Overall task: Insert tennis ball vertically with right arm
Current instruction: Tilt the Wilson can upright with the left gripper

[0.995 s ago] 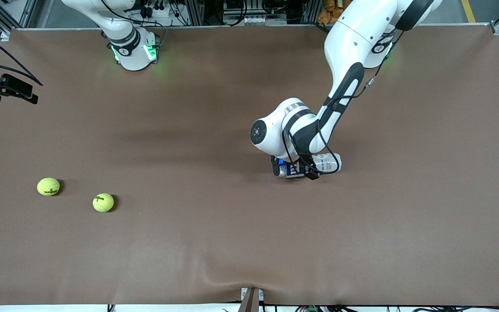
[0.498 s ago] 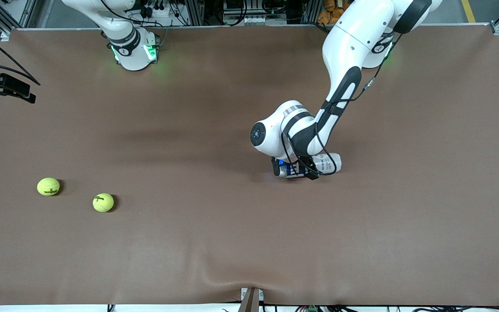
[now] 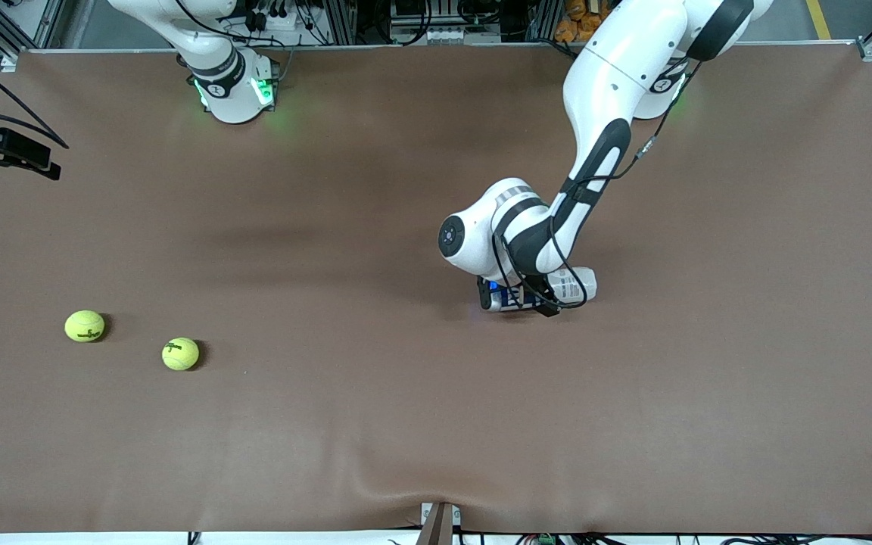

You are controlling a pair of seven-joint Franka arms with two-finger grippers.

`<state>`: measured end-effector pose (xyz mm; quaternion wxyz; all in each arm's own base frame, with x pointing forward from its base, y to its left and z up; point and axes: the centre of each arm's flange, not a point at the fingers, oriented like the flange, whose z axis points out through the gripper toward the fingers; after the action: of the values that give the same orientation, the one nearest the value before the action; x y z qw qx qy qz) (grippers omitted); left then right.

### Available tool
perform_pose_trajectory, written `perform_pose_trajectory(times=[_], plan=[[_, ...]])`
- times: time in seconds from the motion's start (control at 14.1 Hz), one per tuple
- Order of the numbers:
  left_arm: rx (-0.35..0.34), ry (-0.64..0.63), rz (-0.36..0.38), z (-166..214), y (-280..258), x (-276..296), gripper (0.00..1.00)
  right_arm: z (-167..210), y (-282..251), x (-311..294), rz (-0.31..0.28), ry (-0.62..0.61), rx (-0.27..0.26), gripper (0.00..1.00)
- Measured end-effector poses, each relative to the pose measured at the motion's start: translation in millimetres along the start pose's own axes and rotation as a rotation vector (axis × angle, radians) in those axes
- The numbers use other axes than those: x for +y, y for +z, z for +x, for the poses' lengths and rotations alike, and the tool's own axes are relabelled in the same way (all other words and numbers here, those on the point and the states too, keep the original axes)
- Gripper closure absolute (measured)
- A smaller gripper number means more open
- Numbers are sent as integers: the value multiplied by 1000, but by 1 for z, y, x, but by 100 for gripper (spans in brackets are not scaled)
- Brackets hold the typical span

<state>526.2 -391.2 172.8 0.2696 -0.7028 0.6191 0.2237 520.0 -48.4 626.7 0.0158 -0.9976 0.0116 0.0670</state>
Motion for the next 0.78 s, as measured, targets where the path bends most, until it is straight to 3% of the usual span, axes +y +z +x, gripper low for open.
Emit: perform_pose_trajectory(times=[0.78], plan=[[17,-4,0,12,12,2,0,2,2,4,2,-26,-4,0]])
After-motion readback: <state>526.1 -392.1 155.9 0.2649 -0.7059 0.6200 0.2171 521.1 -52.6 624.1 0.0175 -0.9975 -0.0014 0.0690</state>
